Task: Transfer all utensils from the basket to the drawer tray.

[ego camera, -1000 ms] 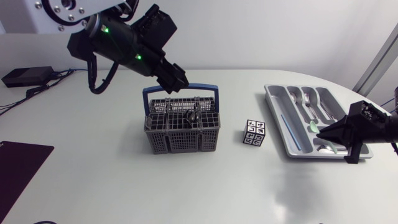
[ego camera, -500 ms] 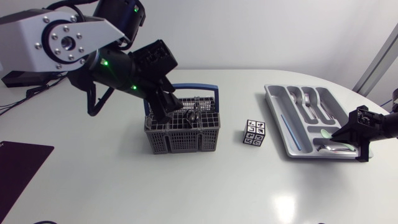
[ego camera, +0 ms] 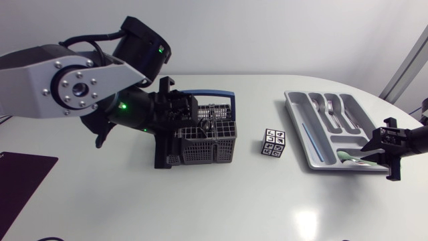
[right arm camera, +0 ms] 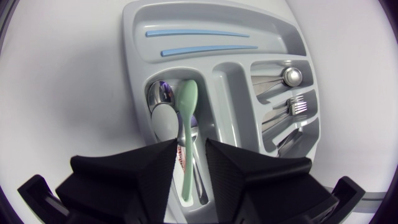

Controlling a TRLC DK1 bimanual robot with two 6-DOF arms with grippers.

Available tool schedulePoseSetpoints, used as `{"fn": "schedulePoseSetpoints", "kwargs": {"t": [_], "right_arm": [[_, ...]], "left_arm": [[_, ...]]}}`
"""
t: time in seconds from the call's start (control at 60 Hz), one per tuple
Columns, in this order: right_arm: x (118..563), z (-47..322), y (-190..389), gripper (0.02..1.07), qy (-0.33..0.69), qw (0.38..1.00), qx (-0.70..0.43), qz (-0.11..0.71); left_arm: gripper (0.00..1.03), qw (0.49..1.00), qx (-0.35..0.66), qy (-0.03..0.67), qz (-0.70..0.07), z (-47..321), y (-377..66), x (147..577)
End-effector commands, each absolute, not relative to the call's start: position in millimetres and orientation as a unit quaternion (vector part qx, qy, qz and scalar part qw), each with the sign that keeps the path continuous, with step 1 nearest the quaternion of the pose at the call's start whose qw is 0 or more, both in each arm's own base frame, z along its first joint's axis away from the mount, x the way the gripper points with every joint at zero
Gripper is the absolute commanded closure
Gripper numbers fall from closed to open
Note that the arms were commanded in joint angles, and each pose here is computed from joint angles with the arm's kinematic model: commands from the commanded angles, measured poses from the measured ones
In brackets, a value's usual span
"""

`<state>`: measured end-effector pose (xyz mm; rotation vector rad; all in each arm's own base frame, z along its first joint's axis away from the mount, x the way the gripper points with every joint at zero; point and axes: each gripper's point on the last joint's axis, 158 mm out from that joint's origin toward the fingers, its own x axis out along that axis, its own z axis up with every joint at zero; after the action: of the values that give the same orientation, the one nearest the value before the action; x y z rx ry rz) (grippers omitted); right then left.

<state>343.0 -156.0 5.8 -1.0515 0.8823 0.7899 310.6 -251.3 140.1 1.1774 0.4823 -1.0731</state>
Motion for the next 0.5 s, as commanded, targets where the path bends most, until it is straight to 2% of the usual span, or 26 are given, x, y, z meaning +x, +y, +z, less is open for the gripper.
{"fn": "schedulePoseSetpoints", "kwargs": {"t": [0.0, 0.2, 0.25, 0.483], "right_arm": [[338.1, 12.2, -148.5, 0.40, 0.387, 0.697, -0.487, 0.358], [328.4, 33.5, -113.5, 0.37, 0.362, 0.725, -0.459, 0.365], [326.6, 38.5, -103.2, 0.33, 0.355, 0.732, -0.451, 0.366], [318.7, 53.0, -52.0, 0.33, 0.323, 0.755, -0.424, 0.383]], "left_arm": [[0.38, 0.642, 0.568, 0.180, -0.483, 138.8, -254.2, 306.7], [0.38, 0.620, 0.609, 0.153, -0.471, 142.3, -261.0, 320.5], [0.39, 0.615, 0.615, 0.149, -0.470, 143.2, -262.9, 323.0], [0.56, 0.590, 0.637, 0.137, -0.477, 135.4, -271.7, 332.5]]}}
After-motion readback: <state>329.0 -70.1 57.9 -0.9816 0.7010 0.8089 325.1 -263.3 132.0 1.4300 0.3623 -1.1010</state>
